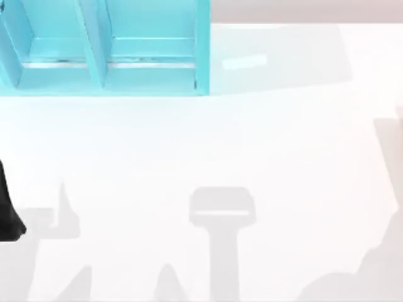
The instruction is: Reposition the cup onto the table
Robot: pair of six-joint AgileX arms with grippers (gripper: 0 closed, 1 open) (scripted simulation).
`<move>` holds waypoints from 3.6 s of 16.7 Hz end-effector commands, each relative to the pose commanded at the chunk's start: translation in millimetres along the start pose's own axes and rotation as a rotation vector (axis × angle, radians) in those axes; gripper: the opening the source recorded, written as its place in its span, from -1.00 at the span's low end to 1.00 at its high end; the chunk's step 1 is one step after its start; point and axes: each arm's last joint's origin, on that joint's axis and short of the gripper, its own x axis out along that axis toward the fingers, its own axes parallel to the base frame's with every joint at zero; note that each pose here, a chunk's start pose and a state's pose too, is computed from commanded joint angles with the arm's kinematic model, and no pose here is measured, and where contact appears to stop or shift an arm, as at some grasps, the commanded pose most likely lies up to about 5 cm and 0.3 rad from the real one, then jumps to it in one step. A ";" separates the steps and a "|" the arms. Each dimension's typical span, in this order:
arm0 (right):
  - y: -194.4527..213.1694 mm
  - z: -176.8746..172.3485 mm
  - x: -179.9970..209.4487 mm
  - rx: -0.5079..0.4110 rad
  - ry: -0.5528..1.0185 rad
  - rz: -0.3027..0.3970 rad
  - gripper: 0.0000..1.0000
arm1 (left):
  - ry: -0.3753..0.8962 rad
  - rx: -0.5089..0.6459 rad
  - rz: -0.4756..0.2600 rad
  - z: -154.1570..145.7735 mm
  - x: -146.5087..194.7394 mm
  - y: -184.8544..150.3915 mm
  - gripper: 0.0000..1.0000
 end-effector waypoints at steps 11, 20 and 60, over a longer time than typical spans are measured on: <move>-1.3 -0.4 98.5 0.003 0.001 0.001 1.00 | 0.000 0.000 0.000 0.0 0.0 0.0 1.00; -1.2 -0.6 99.2 0.003 0.002 0.001 0.25 | 0.000 0.000 0.000 0.0 0.0 0.0 1.00; 124.2 10.0 -0.3 0.003 0.006 -0.002 -1.00 | 0.000 0.000 0.000 0.0 0.0 0.0 1.00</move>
